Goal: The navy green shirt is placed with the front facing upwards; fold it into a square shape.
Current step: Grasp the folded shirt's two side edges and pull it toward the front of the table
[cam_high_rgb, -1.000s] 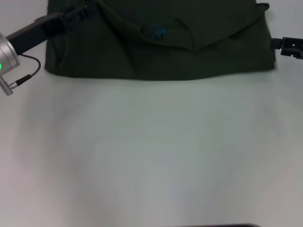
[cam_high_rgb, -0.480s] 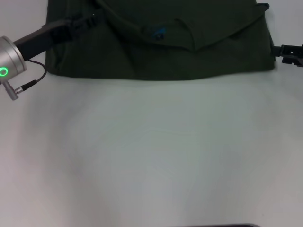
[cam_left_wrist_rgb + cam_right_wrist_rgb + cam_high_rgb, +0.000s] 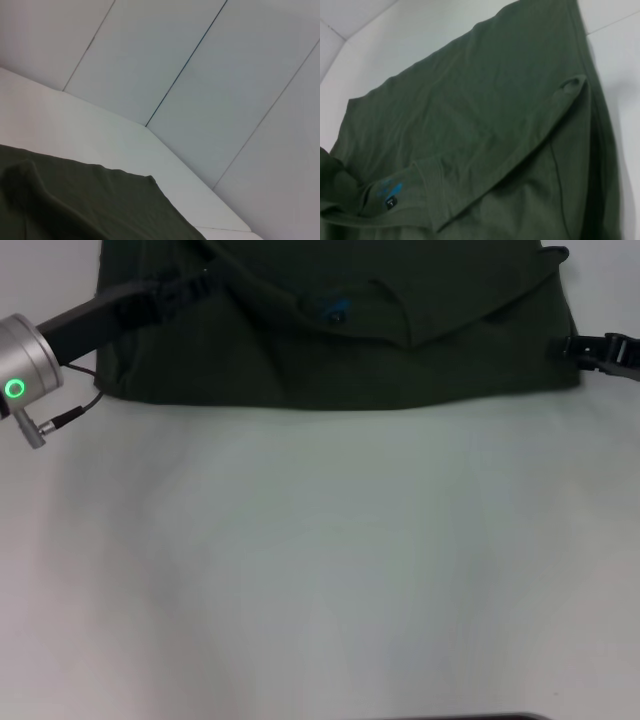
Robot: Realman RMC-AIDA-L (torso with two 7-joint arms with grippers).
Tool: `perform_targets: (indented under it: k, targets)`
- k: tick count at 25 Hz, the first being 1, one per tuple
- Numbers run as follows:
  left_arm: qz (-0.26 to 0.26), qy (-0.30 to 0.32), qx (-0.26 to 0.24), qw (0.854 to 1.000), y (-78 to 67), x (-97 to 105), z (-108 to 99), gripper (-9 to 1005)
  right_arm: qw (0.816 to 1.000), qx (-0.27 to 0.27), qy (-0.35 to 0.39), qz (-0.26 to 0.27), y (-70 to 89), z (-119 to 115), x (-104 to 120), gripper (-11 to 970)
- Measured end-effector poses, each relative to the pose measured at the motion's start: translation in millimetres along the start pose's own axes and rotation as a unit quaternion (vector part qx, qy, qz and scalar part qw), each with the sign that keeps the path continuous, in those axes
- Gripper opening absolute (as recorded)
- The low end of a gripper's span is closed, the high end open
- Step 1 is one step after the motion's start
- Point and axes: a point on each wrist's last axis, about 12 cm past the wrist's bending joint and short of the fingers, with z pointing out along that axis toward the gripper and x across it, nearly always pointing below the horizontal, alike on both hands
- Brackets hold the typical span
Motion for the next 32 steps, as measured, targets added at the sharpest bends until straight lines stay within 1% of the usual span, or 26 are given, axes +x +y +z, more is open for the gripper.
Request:
perform_targets:
  k: [5, 11, 21, 28, 32]
  targets:
    - [0.001, -0.001, -0.003, 1.000, 0.4, -1, 1, 900, 1.000, 0.006, 0.008, -0.009, 4.2, 9, 1, 651]
    - [0.002, -0.001, -0.007, 1.000, 1.2, -2, 2, 901, 1.000, 0.009, 0.005, -0.009, 5.3, 11, 0, 641]
    - [0.001, -0.001, -0.007, 1.000, 0.9, -2, 3, 901, 1.000, 0.005, 0.001, -0.005, 7.4, 13, 0, 419]
    - [0.006, 0.004, -0.014, 1.000, 2.6, -2, 3, 901, 1.000, 0.005, 0.004, -0.001, 5.1, 11, 4, 171]
    - [0.028, 0.036, -0.023, 0.999, 5.5, 1, 1, 901, 1.000, 0.008, 0.003, -0.001, 2.4, 8, 4, 43]
